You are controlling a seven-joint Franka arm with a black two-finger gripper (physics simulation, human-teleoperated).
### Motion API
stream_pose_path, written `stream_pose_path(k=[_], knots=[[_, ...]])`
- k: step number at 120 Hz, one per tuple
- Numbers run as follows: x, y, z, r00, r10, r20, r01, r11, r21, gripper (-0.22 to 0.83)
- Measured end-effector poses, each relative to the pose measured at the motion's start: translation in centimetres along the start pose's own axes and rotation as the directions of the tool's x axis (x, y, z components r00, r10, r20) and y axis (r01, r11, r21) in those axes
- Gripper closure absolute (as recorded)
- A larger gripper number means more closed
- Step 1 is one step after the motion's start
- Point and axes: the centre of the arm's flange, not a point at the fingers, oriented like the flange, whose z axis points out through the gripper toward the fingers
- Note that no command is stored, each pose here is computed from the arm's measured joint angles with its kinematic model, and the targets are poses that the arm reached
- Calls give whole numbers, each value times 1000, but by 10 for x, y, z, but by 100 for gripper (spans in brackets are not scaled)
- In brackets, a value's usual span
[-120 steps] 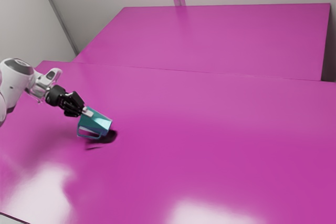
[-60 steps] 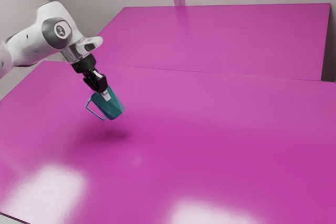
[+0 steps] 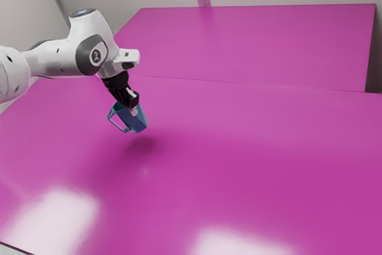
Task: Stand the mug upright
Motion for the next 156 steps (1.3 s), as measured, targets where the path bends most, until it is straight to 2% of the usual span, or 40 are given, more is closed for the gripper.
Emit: stream_pose_path(k=[86,92,108,120,136,156], knots=[[12,4,74,992,-54,114,53,999,9,78],[12,4,75,992,-58,115,57,998,5,72],[13,5,74,992,-65,111,65,998,-2,42],[14,7,55,994,-67,85,67,998,1,26],[22,7,5,996,-85,25,85,996,-16,14],[35,0,-57,994,-109,-28,107,993,-51,6]])
